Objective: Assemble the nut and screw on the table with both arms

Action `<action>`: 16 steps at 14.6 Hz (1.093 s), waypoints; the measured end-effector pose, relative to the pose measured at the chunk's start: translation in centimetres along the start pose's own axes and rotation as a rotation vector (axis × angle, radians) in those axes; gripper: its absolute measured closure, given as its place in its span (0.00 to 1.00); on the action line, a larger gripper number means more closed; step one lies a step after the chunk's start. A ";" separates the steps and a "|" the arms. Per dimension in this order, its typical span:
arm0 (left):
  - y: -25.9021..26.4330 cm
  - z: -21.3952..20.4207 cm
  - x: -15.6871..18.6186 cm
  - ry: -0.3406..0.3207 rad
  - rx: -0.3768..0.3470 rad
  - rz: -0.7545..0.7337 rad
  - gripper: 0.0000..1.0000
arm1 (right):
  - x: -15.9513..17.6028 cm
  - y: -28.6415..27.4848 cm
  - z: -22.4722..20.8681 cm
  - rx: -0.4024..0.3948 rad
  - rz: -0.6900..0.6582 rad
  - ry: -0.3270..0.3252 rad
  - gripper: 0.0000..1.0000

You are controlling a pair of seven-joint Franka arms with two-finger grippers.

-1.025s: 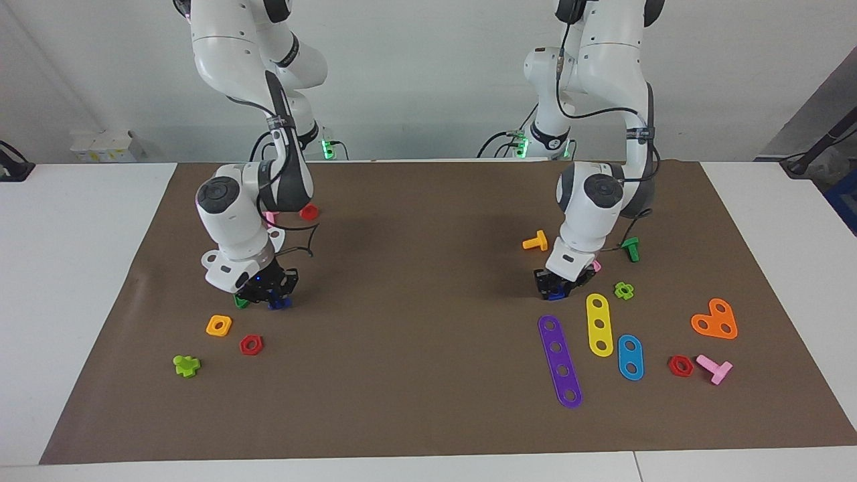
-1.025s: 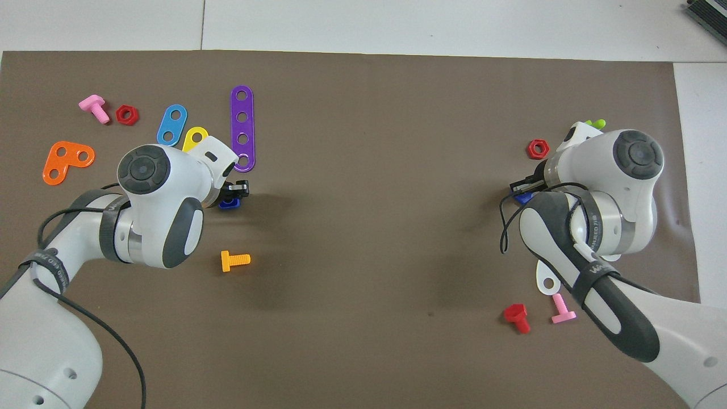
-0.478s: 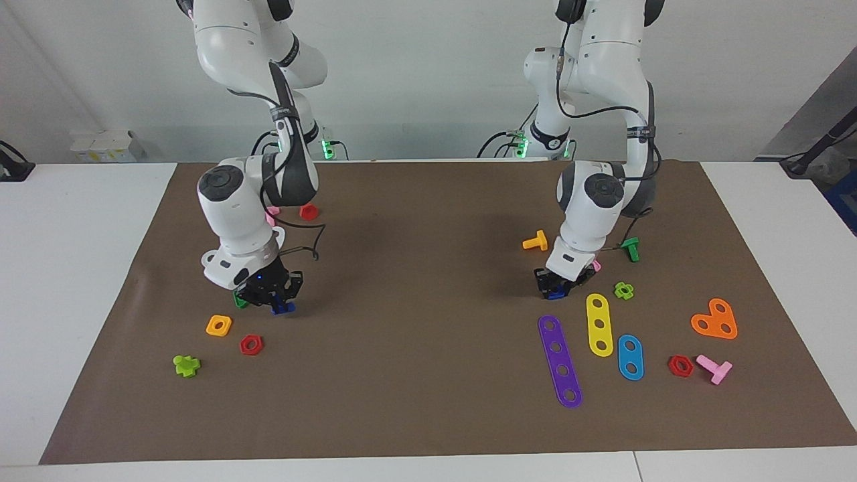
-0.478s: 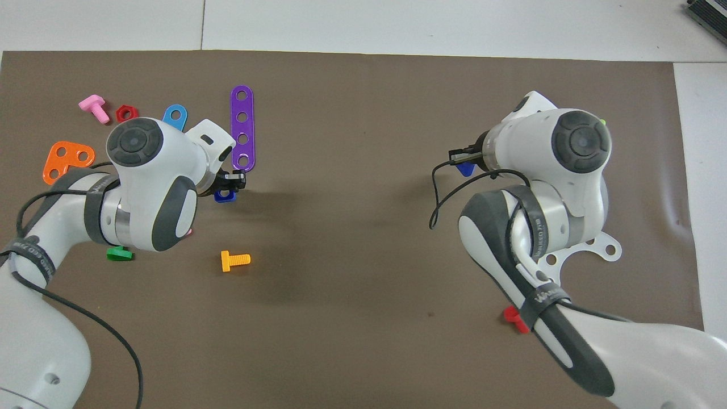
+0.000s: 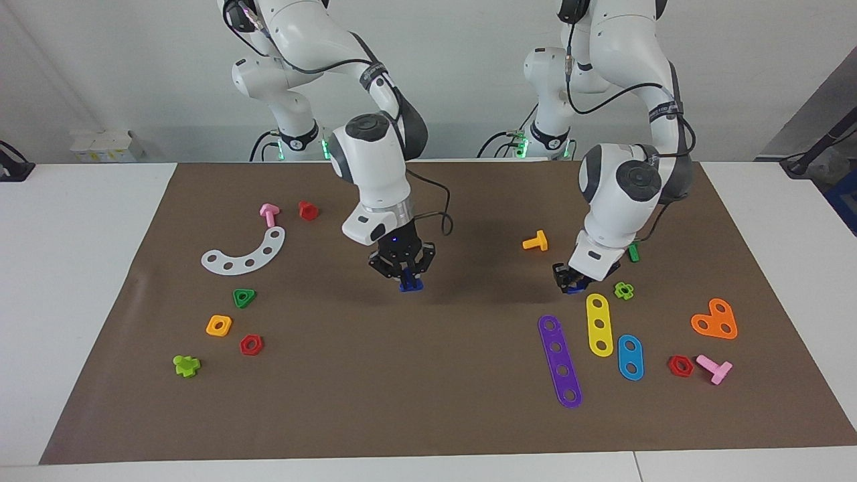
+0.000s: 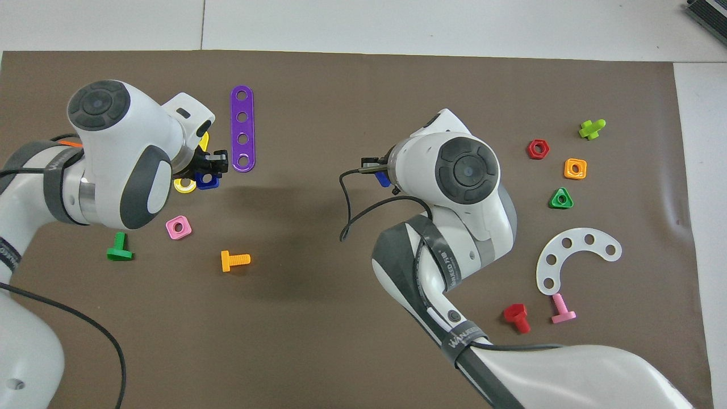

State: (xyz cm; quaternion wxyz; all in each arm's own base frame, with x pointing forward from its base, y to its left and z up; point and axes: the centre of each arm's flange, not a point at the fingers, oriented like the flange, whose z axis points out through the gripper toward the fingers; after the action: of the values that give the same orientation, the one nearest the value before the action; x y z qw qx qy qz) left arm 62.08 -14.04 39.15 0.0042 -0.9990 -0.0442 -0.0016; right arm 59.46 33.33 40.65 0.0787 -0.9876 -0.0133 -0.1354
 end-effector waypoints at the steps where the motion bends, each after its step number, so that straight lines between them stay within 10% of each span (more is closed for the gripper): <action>1: -0.3 -1.0 0.4 -0.002 0.000 -0.006 0.54 | -0.5 -1.4 1.0 0.006 0.012 -0.003 0.83; 16: 0.2 -4.5 1.2 -0.013 -0.076 -0.040 0.54 | -3.4 -9.0 9.5 -0.025 -0.003 -0.005 0.84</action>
State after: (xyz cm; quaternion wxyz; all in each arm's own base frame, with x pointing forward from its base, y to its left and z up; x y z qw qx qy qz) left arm 63.30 -14.20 43.63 -0.0343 -0.9974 -0.0639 0.0032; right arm 58.25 43.75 32.10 0.0659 -0.9888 -0.0133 -0.1334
